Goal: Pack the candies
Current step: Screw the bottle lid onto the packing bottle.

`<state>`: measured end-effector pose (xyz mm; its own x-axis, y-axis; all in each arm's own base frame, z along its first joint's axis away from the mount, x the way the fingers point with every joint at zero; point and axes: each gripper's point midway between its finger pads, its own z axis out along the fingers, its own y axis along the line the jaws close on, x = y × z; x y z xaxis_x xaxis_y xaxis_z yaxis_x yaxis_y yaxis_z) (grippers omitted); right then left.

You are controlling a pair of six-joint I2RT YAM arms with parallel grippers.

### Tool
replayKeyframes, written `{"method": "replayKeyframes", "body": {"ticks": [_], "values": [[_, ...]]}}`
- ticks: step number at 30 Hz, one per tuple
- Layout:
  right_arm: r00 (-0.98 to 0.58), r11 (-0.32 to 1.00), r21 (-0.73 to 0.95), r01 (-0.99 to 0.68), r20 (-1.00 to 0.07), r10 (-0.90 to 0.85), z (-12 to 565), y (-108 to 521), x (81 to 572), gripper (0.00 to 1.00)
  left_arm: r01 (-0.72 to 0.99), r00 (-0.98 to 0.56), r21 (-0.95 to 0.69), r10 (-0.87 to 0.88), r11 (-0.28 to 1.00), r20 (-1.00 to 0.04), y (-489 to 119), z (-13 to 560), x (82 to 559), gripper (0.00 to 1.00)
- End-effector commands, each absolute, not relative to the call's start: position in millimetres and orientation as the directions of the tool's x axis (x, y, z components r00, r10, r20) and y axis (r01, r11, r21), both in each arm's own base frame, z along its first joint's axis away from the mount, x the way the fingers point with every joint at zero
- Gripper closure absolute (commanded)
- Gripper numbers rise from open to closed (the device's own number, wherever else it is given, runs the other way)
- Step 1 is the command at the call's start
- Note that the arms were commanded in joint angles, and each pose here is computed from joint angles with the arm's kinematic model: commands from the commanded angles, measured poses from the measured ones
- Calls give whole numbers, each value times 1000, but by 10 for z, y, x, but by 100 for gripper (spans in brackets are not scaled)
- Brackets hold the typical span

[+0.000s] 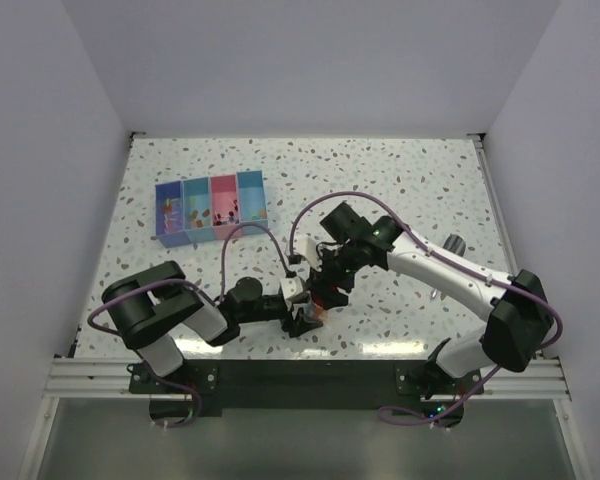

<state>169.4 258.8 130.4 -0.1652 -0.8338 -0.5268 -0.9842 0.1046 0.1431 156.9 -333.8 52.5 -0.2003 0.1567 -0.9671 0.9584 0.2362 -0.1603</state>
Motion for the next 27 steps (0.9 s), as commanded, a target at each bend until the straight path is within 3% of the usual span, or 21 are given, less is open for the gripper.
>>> {"method": "replayKeyframes", "body": {"ticks": [1, 6, 12, 23, 25, 27], "values": [[-403, 348, 210, -914, -571, -715, 1341, 2768, 1800, 58, 933, 4, -17, -58, 360, -998, -3381, 1242, 1940, 99], [-588, 581, 236, -779, -595, -548, 1375, 2837, 2023, 60, 907, 13, -18, -71, 420, -997, -3304, 1259, 2019, 99], [-713, 735, 280, -618, -594, -373, 1337, 2829, 2134, 63, 881, 19, -24, -88, 473, -996, -3248, 1273, 2103, 99], [-757, 853, 199, -482, -585, -292, 1237, 2690, 2246, 66, 836, 21, -55, -131, 546, -991, -3232, 1284, 2272, 99], [-762, 857, 210, -471, -586, -275, 1223, 2709, 2244, 62, 829, 20, -65, -145, 556, -989, -3235, 1293, 2299, 98], [-761, 850, 228, -475, -591, -266, 1248, 2747, 2229, 52, 829, 10, -73, -145, 555, -989, -3236, 1258, 2296, 98]]}}
